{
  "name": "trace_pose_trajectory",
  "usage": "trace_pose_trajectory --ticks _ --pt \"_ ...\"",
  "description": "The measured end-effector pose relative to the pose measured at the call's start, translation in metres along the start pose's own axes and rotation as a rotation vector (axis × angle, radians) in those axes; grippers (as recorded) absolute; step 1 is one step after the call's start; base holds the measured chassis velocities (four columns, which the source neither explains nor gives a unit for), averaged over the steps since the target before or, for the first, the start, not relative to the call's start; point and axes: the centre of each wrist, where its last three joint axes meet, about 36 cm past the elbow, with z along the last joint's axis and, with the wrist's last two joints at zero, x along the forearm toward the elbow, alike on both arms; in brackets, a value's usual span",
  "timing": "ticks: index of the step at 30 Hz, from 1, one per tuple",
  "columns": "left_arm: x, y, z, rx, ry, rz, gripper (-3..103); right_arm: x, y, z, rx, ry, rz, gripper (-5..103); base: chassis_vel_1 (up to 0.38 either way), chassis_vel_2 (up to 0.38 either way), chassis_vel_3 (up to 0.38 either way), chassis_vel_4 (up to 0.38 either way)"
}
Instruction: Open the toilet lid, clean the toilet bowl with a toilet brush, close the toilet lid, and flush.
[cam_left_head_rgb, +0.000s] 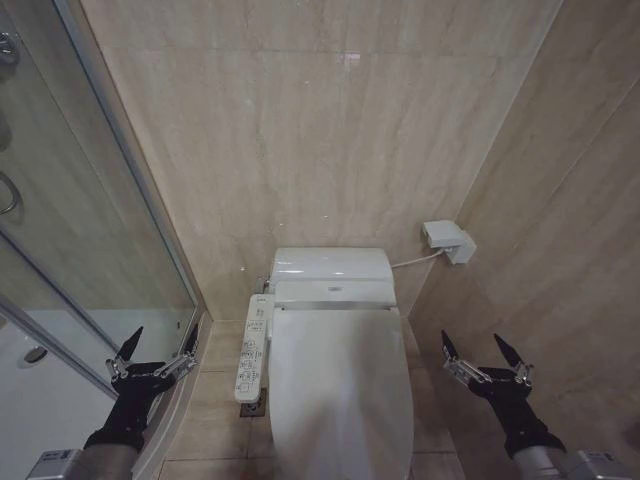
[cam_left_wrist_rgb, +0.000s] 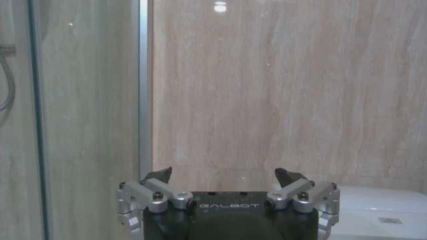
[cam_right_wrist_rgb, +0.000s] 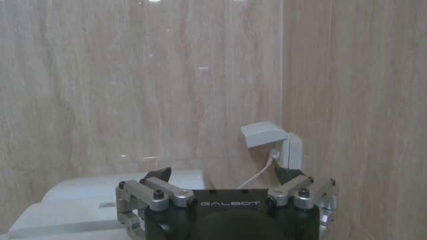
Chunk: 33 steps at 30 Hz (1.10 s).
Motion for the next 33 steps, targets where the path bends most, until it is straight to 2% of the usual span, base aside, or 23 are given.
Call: trace_pose_trajectory --ticks 12,33 --pt "0.0000 0.0001 0.0000 0.000 0.000 0.000 100 0.0000 0.0000 0.0000 0.000 0.000 0.000 100 0.151 -0.168 -0.164 0.162" --pt "0.0000 0.0000 0.0000 0.000 0.000 0.000 100 0.0001 0.0000 0.0000 0.000 0.000 0.000 100 0.281 -0.282 -0.278 0.283"
